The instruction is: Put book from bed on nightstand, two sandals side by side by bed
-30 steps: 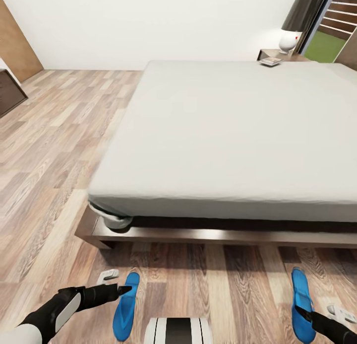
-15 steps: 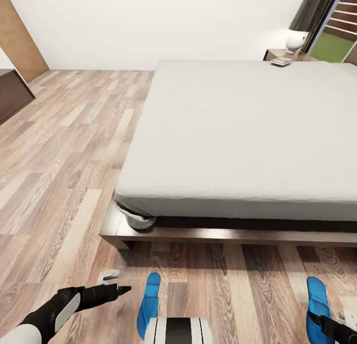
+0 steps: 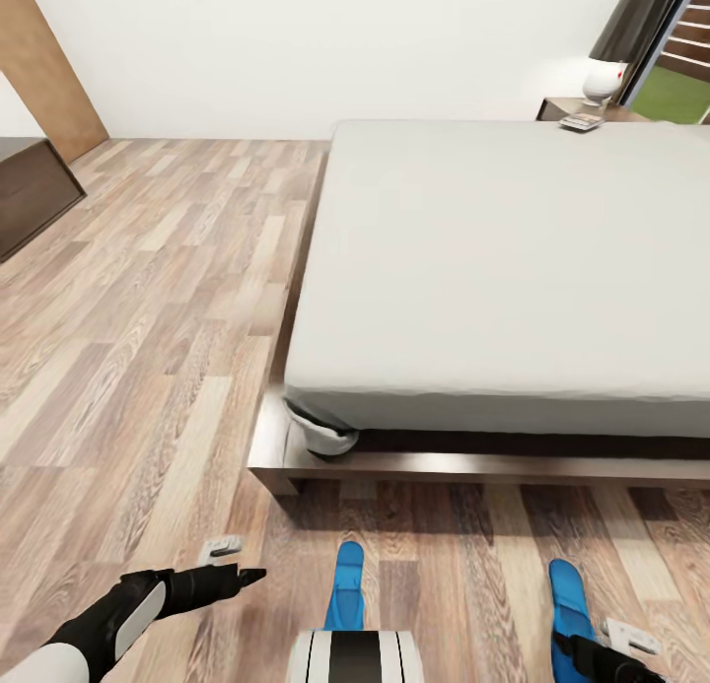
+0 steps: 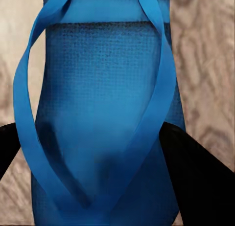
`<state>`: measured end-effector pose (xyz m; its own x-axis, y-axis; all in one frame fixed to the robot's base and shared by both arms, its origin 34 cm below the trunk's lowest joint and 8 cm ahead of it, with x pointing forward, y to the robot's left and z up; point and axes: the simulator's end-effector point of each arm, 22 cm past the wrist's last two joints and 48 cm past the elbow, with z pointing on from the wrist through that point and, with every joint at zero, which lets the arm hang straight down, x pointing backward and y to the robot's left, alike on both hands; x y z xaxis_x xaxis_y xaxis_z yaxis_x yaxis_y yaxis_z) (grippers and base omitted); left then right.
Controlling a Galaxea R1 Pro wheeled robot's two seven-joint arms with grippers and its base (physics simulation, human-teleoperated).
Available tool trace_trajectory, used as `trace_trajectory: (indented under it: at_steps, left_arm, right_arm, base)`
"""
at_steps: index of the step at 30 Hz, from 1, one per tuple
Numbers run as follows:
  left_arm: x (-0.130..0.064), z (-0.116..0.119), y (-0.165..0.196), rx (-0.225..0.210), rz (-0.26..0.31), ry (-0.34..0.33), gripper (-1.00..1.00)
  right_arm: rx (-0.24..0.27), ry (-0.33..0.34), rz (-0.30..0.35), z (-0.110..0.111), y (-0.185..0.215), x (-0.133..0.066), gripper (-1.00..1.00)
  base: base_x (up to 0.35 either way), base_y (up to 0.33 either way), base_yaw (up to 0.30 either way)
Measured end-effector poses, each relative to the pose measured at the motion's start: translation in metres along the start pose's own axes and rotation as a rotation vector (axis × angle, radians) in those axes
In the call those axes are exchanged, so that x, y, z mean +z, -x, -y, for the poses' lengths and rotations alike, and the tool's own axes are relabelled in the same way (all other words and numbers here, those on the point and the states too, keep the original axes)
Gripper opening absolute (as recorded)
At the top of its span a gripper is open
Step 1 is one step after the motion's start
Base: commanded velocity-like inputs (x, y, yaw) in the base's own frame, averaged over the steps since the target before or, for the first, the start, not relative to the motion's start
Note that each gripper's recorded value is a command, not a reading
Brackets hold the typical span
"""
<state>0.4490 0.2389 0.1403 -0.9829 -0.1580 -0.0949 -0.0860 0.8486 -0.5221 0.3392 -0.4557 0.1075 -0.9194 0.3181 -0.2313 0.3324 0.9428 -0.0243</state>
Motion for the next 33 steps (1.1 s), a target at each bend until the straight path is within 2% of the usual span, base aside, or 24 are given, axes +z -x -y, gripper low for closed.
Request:
trace_trajectory:
  at_steps: [1,3,11,13,15,17,19,21,26,33]
  left_arm:
    - [0.0,0.0,0.0,0.0,0.0,0.0,1.0]
    - [0.0,0.001,0.0,0.0,0.0,-0.001,1.0]
    - [0.002,0.003,-0.001,-0.001,-0.001,-0.004,1.0]
    - [0.004,0.006,-0.001,-0.001,-0.001,-0.009,1.0]
    - [0.004,0.007,-0.001,-0.001,-0.001,-0.01,1.0]
    - [0.005,0.008,-0.002,-0.001,-0.001,-0.012,1.0]
    - [0.005,0.008,-0.002,-0.001,-0.001,-0.012,1.0]
    - [0.005,0.008,-0.002,-0.002,-0.001,-0.012,1.0]
    - [0.005,0.009,-0.002,-0.002,-0.001,-0.012,1.0]
    - [0.004,0.007,-0.001,-0.003,0.0,-0.01,1.0]
  right_arm:
    - [-0.044,-0.035,-0.01,0.002,-0.003,0.001,-1.0]
    - [-0.076,-0.064,-0.013,0.005,-0.003,0.002,-1.0]
    - [-0.098,-0.081,-0.008,0.003,0.003,0.003,-1.0]
    - [-0.1,-0.051,0.021,-0.012,0.019,0.005,-1.0]
    - [-0.101,-0.002,0.037,-0.036,0.037,0.006,-1.0]
    - [-0.1,0.044,0.0,-0.06,0.044,0.005,-1.0]
    - [-0.1,0.099,-0.038,-0.094,0.046,0.003,-1.0]
    - [-0.102,0.094,-0.046,-0.105,0.044,0.003,-1.0]
    - [-0.1,0.034,-0.054,-0.099,0.044,0.004,-1.0]
    - [-0.104,0.025,-0.06,-0.098,0.042,0.004,-1.0]
  base:
    - [0.0,0.312,0.0]
    - [0.0,0.308,0.0]
    - [0.0,0.087,0.0]
    - [0.0,0.005,0.0]
    - [0.0,0.002,0.0]
    - [0.0,0.001,0.0]
    - [0.0,0.0,0.0]
    - [0.0,0.0,0.0]
    - [0.0,0.0,0.0]
    - [0.0,0.125,0.0]
